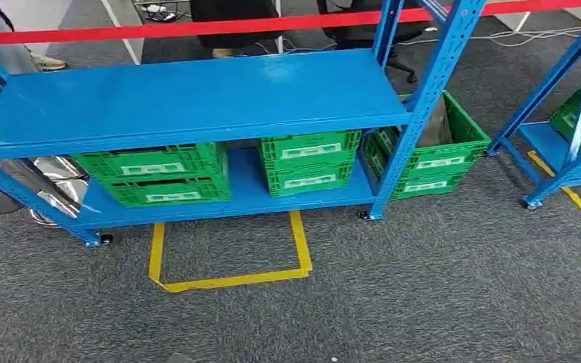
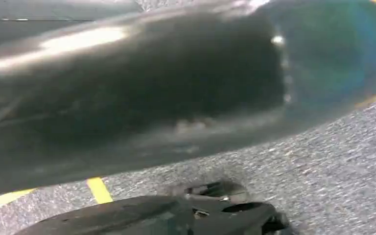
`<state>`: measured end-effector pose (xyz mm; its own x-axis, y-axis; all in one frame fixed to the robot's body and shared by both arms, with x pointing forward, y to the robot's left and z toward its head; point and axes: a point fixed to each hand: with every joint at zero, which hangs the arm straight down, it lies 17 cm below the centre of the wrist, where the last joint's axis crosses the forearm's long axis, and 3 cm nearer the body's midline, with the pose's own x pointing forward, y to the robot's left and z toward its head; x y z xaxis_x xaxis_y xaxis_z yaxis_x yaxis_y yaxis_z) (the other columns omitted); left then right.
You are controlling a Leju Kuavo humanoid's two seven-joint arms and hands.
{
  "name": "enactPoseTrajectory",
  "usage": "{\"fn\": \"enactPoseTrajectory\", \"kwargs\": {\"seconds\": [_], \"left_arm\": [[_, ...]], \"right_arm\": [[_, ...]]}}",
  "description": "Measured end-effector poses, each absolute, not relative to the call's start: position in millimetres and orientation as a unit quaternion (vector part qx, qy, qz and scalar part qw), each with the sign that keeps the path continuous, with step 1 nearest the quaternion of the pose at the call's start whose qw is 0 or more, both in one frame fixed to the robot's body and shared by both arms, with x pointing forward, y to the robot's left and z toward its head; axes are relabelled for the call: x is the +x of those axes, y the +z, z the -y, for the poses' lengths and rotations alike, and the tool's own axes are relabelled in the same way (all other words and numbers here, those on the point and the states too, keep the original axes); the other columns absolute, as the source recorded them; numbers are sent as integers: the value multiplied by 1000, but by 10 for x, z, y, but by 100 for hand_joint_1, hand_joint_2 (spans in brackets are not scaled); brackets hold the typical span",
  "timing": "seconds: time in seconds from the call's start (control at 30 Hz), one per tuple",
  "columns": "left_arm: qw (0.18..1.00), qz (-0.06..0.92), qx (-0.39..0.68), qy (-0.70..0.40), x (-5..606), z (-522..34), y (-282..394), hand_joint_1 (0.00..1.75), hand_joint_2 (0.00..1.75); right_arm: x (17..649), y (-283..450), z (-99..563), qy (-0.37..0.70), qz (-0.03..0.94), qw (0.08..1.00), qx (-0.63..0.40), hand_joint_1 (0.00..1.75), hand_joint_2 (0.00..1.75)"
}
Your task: Take the parts from the cabinet and place them on the table.
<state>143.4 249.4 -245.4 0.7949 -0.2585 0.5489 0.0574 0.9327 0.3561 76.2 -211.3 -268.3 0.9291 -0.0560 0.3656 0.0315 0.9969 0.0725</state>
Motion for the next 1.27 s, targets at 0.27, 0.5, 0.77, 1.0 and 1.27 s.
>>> {"fn": "enactPoseTrajectory", "kwargs": {"seconds": [0.27, 0.5, 0.77, 1.0, 1.27], "left_arm": [[936, 301, 164, -85, 1341, -2506, -2478, 0, 0], [935, 302, 165, -82, 1355, -2513, -2474, 0, 0], [937, 299, 162, -80, 1339, -2467, -2478, 0, 0], [936, 303, 160, -79, 1409, -2451, -2463, 0, 0], [936, 303, 162, -82, 1402, -2459, -2464, 0, 0]], "right_arm": [[788, -2676, 2140, -29, 195, 980, 26, 0, 0], [905, -2659, 2156, -33, 205, 978, 24, 0, 0], [771, -2688, 2192, -34, 193, 980, 16, 0, 0], [794, -2693, 2233, -35, 192, 981, 9, 0, 0], [801, -2695, 2249, -39, 192, 981, 6, 0, 0]]}}
